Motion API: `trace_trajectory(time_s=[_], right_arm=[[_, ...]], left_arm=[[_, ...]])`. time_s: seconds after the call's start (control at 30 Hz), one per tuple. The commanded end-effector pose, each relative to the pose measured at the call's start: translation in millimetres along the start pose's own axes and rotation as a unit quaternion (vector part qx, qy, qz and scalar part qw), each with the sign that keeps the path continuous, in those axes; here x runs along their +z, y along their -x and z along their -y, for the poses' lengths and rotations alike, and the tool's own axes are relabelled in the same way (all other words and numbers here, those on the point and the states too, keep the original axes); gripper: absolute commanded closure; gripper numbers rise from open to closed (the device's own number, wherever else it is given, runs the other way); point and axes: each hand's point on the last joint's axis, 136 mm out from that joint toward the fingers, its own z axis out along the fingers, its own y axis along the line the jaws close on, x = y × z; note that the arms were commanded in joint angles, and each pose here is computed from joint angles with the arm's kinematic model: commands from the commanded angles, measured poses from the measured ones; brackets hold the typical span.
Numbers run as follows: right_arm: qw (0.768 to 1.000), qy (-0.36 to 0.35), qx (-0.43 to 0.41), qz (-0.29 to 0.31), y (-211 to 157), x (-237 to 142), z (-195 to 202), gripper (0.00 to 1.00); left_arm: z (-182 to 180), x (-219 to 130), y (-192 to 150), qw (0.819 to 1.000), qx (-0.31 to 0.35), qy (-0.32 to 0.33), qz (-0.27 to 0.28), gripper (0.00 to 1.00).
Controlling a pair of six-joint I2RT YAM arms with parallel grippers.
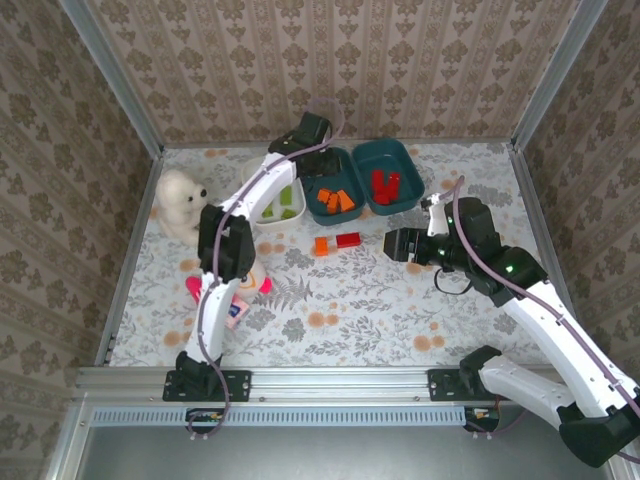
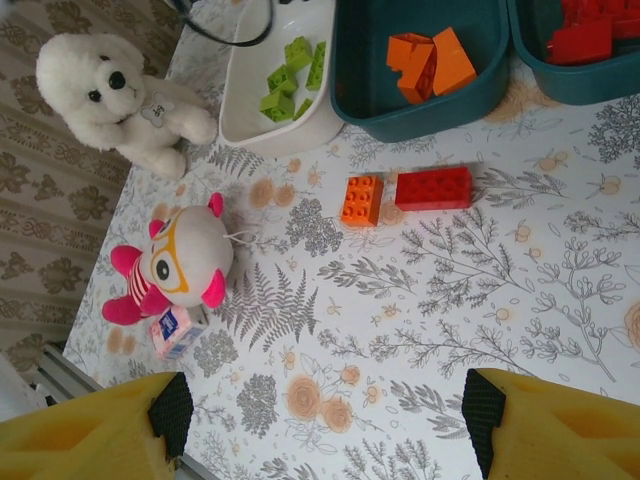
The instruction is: Sort the legos into containers by color
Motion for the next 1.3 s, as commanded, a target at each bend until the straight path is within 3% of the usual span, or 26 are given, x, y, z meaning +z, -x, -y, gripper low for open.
trace_trajectory(time_s=[0.0, 0.37, 0.7, 0.83, 1.07, 1.17, 1.2, 1.27], right_arm=[[0.999, 0.000, -0.014, 0.032, 18, -5, -4, 0.25], [0.999, -0.027, 0.009, 0.032, 11, -5, 12, 0.25], [0.998, -0.054, 0.008, 0.013, 12, 10, 24, 0.23], [0.995, -0.097, -0.011, -0.036, 5, 30, 39, 0.21], [0.975, -0.166, -0.074, -0.131, -14, 99, 57, 0.18], [0.968, -0.186, -0.078, -0.151, -19, 136, 66, 0.08], [0.966, -0.191, -0.073, -0.158, -21, 149, 69, 0.01], [0.963, -0.203, -0.064, -0.165, -23, 171, 73, 0.00]], left_arm=[[-4, 16, 21, 0.999, -0.018, -0.019, 0.025, 0.74], [-25, 77, -1, 0.998, -0.067, -0.018, -0.003, 0.70], [-24, 69, -9, 0.995, -0.091, -0.012, -0.024, 0.42], [-10, 44, 11, 0.995, -0.092, -0.029, -0.001, 0.37], [11, -44, 46, 0.991, -0.105, -0.053, 0.059, 0.30], [5, -83, 38, 0.988, -0.121, -0.063, 0.075, 0.29], [-1, -93, 29, 0.987, -0.129, -0.062, 0.076, 0.28], [-13, -111, 8, 0.984, -0.147, -0.061, 0.077, 0.28]])
